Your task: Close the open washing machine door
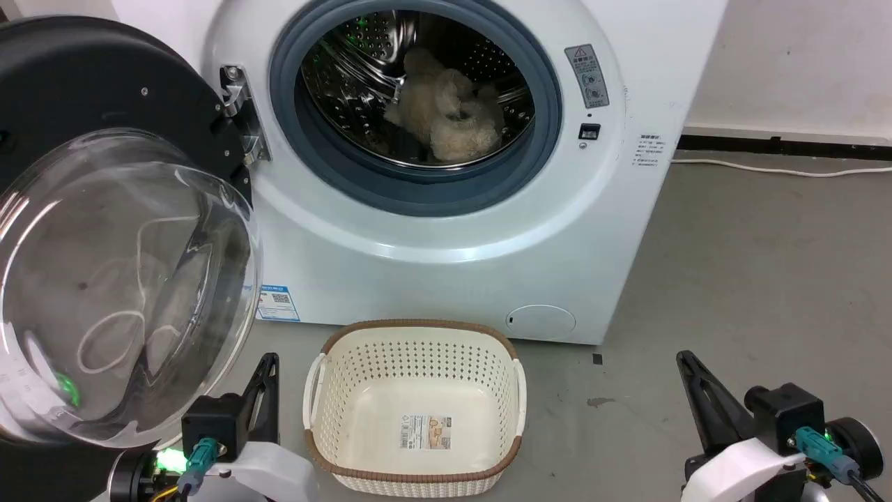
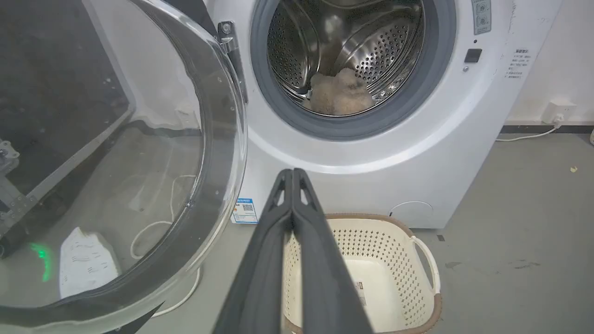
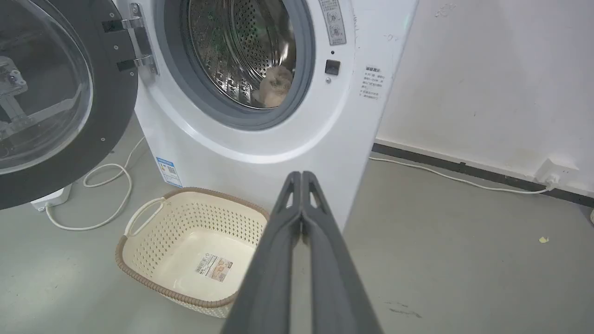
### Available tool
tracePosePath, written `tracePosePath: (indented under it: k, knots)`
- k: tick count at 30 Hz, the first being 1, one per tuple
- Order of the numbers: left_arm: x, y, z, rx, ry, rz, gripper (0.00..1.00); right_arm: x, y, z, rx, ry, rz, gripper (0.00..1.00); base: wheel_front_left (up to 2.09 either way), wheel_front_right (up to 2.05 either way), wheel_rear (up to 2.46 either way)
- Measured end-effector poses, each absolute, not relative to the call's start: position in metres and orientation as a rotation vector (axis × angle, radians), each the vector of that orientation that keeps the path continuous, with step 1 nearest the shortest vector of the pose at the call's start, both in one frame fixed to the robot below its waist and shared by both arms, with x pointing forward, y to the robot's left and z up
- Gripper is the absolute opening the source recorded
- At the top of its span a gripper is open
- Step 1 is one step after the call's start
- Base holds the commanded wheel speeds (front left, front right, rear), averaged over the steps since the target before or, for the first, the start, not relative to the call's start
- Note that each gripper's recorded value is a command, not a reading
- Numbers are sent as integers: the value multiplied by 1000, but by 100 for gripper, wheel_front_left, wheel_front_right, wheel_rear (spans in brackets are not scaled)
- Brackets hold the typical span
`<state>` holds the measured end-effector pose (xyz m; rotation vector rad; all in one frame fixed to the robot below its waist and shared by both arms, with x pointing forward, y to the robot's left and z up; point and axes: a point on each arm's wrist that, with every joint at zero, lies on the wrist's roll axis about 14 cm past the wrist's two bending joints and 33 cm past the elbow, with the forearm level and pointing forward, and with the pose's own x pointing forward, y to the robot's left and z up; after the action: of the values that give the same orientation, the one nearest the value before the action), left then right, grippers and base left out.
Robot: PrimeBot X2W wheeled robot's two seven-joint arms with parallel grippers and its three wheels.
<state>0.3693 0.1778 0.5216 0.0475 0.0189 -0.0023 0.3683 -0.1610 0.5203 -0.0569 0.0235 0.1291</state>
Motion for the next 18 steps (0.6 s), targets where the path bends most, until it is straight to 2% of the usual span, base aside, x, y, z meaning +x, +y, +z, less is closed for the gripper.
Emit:
tracePosePath:
  k: [18]
  knots:
    - [369,178,522,48,19,-2,0,368,-161,520,-57,24,129,0,0,0,0]
